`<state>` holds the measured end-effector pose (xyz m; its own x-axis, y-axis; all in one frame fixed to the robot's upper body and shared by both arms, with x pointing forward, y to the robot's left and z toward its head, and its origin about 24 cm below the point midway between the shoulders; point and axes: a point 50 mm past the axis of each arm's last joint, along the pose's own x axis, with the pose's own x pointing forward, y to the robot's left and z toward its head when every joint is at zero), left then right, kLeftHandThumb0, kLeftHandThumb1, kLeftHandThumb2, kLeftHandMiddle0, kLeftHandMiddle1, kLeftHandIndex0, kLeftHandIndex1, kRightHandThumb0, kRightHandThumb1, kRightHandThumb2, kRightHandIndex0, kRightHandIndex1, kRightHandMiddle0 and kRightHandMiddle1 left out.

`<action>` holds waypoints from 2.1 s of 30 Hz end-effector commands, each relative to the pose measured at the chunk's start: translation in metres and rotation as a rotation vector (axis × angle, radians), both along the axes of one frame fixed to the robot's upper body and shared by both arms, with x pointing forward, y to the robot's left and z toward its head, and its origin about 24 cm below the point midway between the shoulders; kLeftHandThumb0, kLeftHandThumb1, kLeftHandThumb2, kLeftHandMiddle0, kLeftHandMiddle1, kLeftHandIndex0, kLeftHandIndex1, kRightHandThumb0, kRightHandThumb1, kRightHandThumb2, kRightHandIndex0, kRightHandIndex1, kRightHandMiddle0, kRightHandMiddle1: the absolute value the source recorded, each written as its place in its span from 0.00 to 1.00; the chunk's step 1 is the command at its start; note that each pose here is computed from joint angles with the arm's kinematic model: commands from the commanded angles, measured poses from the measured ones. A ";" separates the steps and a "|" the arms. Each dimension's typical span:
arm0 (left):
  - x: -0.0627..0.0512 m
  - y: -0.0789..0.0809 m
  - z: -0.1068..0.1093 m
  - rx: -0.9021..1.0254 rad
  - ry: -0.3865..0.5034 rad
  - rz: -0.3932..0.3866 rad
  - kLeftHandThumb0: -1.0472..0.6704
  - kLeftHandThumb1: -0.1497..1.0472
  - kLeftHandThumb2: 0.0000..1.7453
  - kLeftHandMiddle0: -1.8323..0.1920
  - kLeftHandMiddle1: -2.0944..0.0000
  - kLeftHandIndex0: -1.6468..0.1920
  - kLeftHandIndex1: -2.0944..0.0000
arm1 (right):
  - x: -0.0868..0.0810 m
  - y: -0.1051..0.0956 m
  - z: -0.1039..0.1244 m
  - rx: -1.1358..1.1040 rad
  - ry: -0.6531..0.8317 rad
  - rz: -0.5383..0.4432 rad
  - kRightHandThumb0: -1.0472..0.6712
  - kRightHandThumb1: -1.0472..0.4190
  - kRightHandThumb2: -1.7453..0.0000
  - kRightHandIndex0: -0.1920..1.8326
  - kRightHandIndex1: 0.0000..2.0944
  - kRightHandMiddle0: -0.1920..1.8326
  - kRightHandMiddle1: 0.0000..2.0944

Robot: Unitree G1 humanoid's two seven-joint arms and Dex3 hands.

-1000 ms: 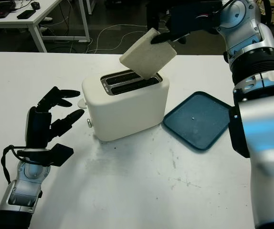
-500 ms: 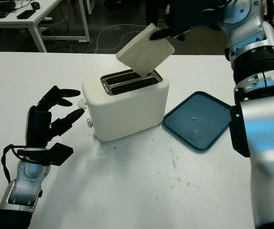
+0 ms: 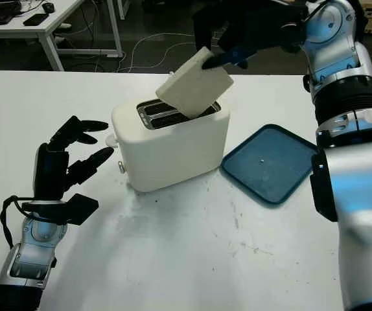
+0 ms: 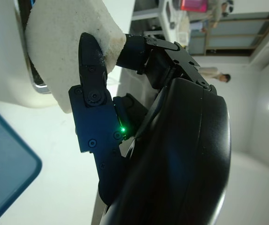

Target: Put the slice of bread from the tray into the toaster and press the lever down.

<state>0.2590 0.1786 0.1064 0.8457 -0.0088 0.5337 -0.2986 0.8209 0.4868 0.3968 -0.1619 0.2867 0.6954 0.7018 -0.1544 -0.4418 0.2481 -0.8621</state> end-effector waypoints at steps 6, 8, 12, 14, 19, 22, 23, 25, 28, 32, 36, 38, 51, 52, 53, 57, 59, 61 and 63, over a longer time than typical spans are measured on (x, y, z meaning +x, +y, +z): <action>-0.001 0.001 0.002 0.006 -0.005 0.002 0.40 0.88 0.00 0.68 0.35 0.65 0.57 | 0.002 0.006 -0.015 -0.025 0.014 0.023 0.33 0.09 0.82 0.60 0.83 0.49 0.83; -0.001 0.000 0.002 0.004 -0.010 0.002 0.40 0.88 0.00 0.67 0.36 0.65 0.57 | 0.002 0.008 -0.017 -0.044 0.002 0.023 0.34 0.09 0.83 0.60 0.83 0.48 0.83; -0.001 0.001 0.001 -0.004 -0.009 -0.003 0.41 0.88 0.00 0.68 0.35 0.65 0.56 | 0.001 0.012 -0.019 -0.138 -0.056 0.022 0.35 0.09 0.81 0.59 0.83 0.46 0.83; -0.001 0.000 0.001 -0.008 -0.008 0.000 0.40 0.88 0.00 0.68 0.35 0.65 0.56 | 0.001 0.018 -0.018 -0.191 -0.086 0.029 0.34 0.09 0.81 0.59 0.83 0.46 0.83; -0.001 -0.002 0.001 -0.006 -0.008 -0.006 0.40 0.89 0.00 0.68 0.35 0.66 0.56 | -0.003 0.032 -0.015 -0.234 -0.129 0.080 0.36 0.09 0.83 0.58 0.83 0.46 0.83; -0.001 -0.003 0.000 -0.014 -0.008 -0.008 0.40 0.89 0.00 0.68 0.34 0.66 0.56 | -0.005 0.041 -0.012 -0.239 -0.146 0.114 0.38 0.09 0.85 0.61 0.83 0.49 0.83; -0.001 -0.004 0.000 -0.016 -0.008 -0.009 0.40 0.89 0.00 0.68 0.34 0.66 0.56 | -0.005 0.043 -0.011 -0.240 -0.149 0.123 0.39 0.09 0.85 0.62 0.83 0.50 0.83; -0.002 -0.005 0.000 -0.015 -0.007 -0.008 0.41 0.88 0.00 0.69 0.34 0.66 0.56 | -0.007 0.048 -0.009 -0.264 -0.170 0.133 0.39 0.09 0.85 0.63 0.83 0.51 0.83; -0.003 -0.007 -0.001 -0.007 -0.011 0.001 0.40 0.88 0.00 0.69 0.34 0.66 0.56 | -0.007 0.056 -0.007 -0.310 -0.188 0.130 0.38 0.09 0.85 0.63 0.83 0.51 0.83; -0.004 -0.010 -0.003 -0.010 -0.013 0.005 0.40 0.89 0.00 0.68 0.35 0.66 0.56 | -0.008 0.066 -0.006 -0.320 -0.185 0.158 0.38 0.09 0.86 0.63 0.83 0.51 0.83; -0.005 -0.012 -0.005 -0.012 -0.014 0.016 0.40 0.89 0.00 0.68 0.35 0.66 0.56 | -0.008 0.077 -0.013 -0.327 -0.182 0.174 0.38 0.09 0.86 0.63 0.83 0.52 0.83; -0.006 -0.013 -0.006 -0.016 -0.010 0.019 0.39 0.89 0.00 0.68 0.35 0.66 0.57 | -0.007 0.081 -0.018 -0.347 -0.185 0.181 0.37 0.09 0.87 0.64 0.83 0.52 0.83; -0.008 -0.015 -0.009 -0.035 -0.003 0.018 0.41 0.89 0.01 0.70 0.35 0.66 0.58 | -0.006 0.085 -0.032 -0.473 -0.243 0.180 0.34 0.09 0.87 0.64 0.83 0.51 0.83; -0.008 -0.015 -0.009 -0.038 -0.001 0.016 0.41 0.89 0.01 0.70 0.35 0.66 0.58 | -0.006 0.085 -0.033 -0.462 -0.242 0.182 0.30 0.09 0.90 0.61 0.83 0.48 0.82; -0.008 -0.015 -0.010 -0.038 0.000 0.015 0.41 0.89 0.01 0.70 0.35 0.66 0.58 | -0.006 0.085 -0.033 -0.445 -0.233 0.184 0.27 0.09 0.92 0.58 0.83 0.45 0.81; -0.008 -0.014 -0.009 -0.025 0.004 0.027 0.40 0.89 0.01 0.69 0.35 0.66 0.57 | -0.006 0.083 -0.031 -0.443 -0.233 0.198 0.19 0.09 0.96 0.36 0.58 0.40 0.49; -0.008 -0.013 -0.009 -0.023 0.006 0.030 0.39 0.89 0.01 0.69 0.35 0.66 0.57 | -0.006 0.082 -0.029 -0.463 -0.249 0.194 0.16 0.09 0.97 0.27 0.44 0.41 0.24; -0.008 -0.013 -0.009 -0.027 0.009 0.027 0.40 0.89 0.01 0.69 0.35 0.66 0.57 | -0.006 0.082 -0.025 -0.468 -0.264 0.187 0.15 0.09 0.98 0.20 0.37 0.37 0.11; -0.008 -0.013 -0.009 -0.029 0.010 0.026 0.40 0.89 0.01 0.69 0.36 0.66 0.57 | -0.006 0.081 -0.020 -0.457 -0.273 0.182 0.14 0.09 0.98 0.17 0.35 0.34 0.07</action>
